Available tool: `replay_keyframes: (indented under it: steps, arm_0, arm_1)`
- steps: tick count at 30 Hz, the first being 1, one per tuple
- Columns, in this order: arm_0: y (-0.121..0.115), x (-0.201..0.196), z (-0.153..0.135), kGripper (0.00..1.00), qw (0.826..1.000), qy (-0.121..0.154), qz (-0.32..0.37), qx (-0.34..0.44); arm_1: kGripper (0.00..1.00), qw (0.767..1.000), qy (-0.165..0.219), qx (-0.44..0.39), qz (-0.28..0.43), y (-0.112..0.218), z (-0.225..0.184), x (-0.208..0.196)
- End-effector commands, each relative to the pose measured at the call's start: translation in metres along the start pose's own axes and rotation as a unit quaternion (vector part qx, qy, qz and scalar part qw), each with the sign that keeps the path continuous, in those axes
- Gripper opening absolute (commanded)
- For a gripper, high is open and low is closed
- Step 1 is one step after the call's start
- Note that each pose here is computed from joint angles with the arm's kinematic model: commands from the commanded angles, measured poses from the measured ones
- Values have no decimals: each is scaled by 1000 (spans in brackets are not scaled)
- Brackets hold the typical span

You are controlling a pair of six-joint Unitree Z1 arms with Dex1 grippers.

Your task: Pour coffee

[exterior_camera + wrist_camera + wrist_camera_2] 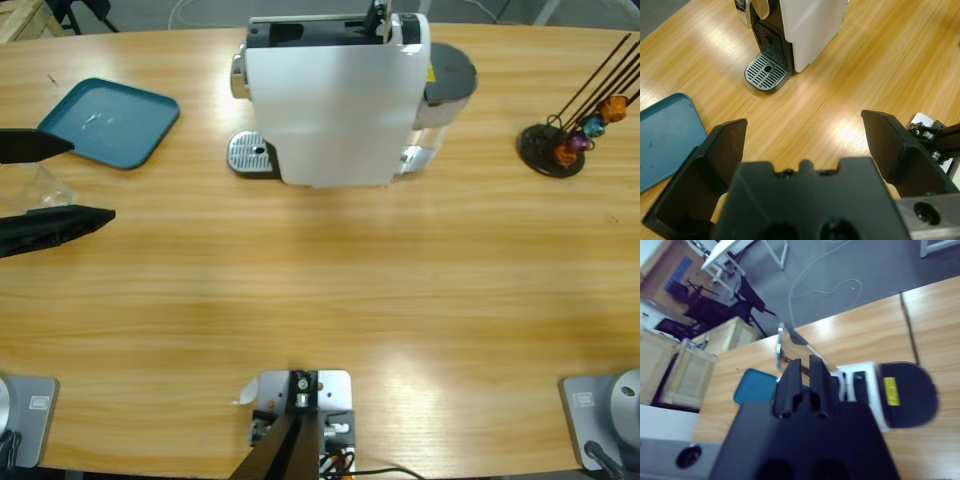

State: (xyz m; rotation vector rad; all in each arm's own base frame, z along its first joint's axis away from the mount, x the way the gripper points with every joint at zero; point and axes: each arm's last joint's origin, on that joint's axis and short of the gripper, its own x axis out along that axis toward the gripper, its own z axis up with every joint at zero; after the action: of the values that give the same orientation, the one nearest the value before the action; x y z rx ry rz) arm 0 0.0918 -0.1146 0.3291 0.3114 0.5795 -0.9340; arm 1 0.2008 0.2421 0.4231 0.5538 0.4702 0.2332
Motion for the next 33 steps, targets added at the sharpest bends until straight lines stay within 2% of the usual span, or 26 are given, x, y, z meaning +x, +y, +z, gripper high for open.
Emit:
replay_keyframes:
  steps: [1,9,20,25,33]
  arm_0:
    - [-1,-6,-8,1000,1000,2,1,-8]
    - [-1,-10,-8,1000,1000,-1,0,-11]
    - [-1,-7,-9,1000,1000,12,-1,-12]
    - [-1,-4,-8,1000,1000,17,0,-12]
    - [0,1,-7,1000,1000,25,1,-13]
  arm_1:
    - [0,1000,29,10,-9,4,-30,46]
    - [0,999,45,19,24,14,-45,68]
    - [0,990,133,-24,43,18,-107,114]
    - [0,983,178,-43,30,10,-141,136]
    - [0,972,221,-77,-27,-19,-177,151]
